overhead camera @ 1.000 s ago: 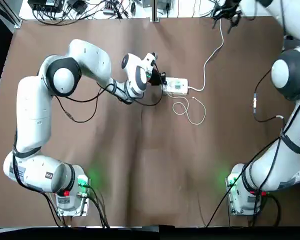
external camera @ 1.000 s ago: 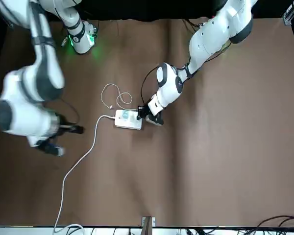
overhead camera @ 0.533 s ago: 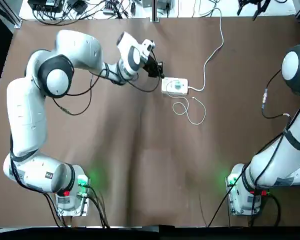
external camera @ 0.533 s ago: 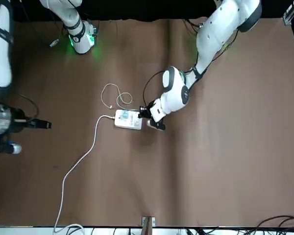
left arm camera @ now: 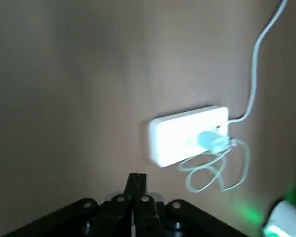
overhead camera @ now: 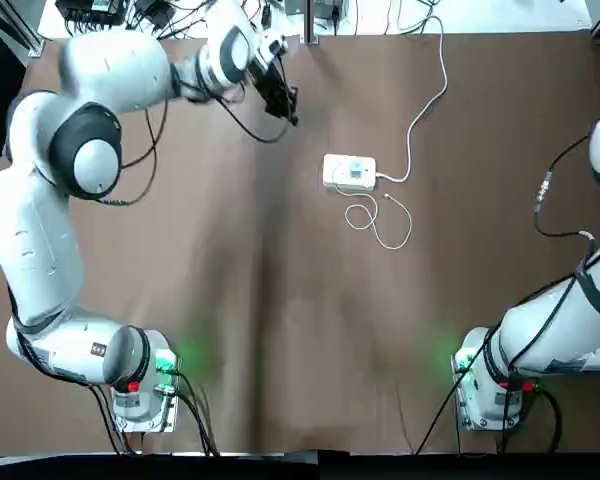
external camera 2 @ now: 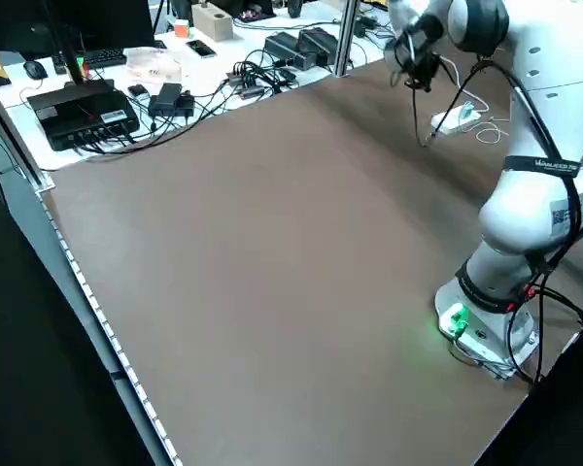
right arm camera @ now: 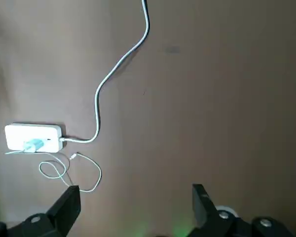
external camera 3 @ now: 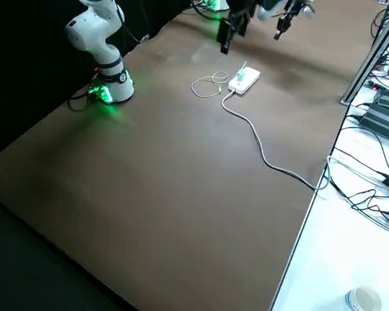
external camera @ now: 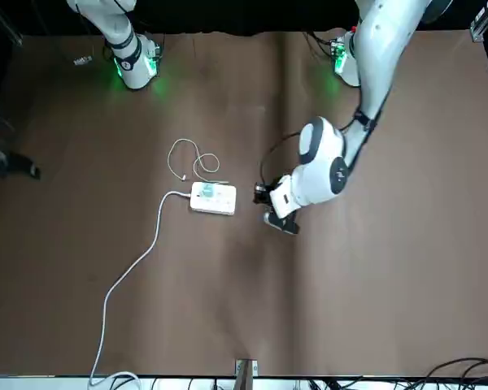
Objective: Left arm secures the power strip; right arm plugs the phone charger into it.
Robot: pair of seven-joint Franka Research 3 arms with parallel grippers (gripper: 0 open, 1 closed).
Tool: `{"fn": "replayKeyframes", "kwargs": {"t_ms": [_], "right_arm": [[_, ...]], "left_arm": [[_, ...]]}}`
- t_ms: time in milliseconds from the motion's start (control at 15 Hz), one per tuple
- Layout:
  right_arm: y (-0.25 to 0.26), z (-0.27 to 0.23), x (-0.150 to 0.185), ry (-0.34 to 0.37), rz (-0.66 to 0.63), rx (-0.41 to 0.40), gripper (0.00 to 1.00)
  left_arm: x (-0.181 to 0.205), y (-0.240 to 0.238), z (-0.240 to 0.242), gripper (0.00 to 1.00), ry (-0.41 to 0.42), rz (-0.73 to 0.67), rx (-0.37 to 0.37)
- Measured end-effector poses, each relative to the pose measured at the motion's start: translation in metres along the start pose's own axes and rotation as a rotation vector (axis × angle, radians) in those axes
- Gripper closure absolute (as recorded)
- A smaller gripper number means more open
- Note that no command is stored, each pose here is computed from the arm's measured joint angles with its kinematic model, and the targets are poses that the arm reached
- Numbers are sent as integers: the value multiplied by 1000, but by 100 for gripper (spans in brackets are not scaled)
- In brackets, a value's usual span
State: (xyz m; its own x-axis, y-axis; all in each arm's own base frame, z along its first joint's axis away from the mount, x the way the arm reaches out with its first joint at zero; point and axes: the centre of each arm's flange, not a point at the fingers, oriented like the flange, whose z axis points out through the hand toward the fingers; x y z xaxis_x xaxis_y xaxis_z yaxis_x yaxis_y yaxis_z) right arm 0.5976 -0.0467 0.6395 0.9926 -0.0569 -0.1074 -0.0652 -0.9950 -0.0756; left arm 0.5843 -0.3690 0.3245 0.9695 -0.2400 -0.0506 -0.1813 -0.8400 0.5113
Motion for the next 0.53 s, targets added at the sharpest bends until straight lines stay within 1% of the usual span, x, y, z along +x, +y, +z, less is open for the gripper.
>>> {"fn": "replayKeyframes", "kwargs": {"t_ms": [133, 267, 400, 533], "right_arm": [[-2, -6, -17, 14, 5, 7, 0], [-9, -3, -30, 56, 9, 14, 0], [-13, -1, -41, 69, 6, 17, 0], [-13, -6, -46, 86, 6, 18, 0]], "left_arm": [[9, -12, -53, 99, -37, 23, 84], [13, -28, -103, 99, -54, 35, 158], [13, -38, -136, 99, -30, 36, 237], [10, -45, -157, 99, -13, 19, 325]]}}
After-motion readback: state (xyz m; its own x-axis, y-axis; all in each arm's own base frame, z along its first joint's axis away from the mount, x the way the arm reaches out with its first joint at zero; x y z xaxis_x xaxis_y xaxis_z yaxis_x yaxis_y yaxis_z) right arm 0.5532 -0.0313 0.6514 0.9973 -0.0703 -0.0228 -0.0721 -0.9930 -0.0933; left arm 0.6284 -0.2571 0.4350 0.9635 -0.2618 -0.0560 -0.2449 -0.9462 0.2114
